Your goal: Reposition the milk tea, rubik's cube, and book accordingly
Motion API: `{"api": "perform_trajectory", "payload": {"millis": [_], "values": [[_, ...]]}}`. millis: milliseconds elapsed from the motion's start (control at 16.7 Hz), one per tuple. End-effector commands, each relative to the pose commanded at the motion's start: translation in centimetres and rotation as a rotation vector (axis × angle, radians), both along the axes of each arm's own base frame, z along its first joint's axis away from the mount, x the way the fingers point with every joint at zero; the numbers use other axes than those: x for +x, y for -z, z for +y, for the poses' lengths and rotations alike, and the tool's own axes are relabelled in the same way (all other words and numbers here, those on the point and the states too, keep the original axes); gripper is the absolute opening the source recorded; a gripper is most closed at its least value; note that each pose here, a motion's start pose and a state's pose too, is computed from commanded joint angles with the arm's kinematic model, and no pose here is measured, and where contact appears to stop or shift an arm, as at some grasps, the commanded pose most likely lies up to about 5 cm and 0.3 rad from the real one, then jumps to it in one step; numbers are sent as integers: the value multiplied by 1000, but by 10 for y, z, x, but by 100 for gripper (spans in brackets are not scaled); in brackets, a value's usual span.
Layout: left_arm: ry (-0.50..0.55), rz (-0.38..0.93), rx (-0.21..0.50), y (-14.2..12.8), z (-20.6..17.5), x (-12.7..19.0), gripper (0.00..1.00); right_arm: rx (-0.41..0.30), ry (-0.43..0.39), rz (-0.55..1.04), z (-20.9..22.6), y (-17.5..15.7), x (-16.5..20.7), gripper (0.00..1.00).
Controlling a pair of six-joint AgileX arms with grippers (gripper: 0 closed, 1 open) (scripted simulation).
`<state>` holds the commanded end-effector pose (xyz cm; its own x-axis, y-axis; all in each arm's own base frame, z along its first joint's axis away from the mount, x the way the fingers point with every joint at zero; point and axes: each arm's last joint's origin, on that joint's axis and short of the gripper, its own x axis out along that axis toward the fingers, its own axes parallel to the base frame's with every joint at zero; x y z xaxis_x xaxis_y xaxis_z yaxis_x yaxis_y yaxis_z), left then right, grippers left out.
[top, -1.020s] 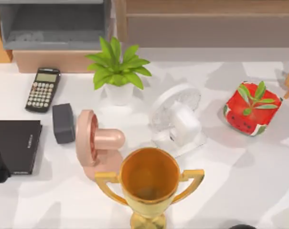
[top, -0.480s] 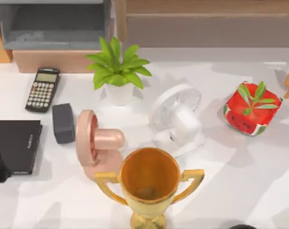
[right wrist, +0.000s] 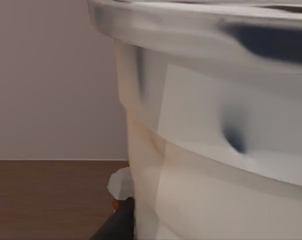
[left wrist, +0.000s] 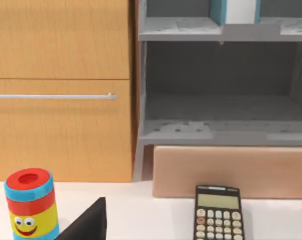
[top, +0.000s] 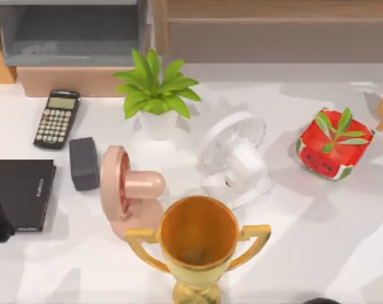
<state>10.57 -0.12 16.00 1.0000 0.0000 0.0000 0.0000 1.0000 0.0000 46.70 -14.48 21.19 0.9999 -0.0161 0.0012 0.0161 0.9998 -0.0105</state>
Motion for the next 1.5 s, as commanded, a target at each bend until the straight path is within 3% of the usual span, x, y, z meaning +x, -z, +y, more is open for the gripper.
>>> {"api": "perform_trajectory", "payload": {"millis": [360, 420, 1020, 1320, 1500], "values": [[0, 0, 0, 0, 0, 0, 100, 0, 0, 0, 0, 0, 0, 2], [0, 0, 0, 0, 0, 0, 100, 0, 0, 0, 0, 0, 0, 0], [0, 0, 0, 0, 0, 0, 100, 8, -10, -5, 3, -2, -3, 0], [0, 0, 0, 0, 0, 0, 100, 52, -84, 16, 28, -1, -30, 0], [0, 0, 0, 0, 0, 0, 100, 53, -66, 18, 21, 0, -49, 0]]}}
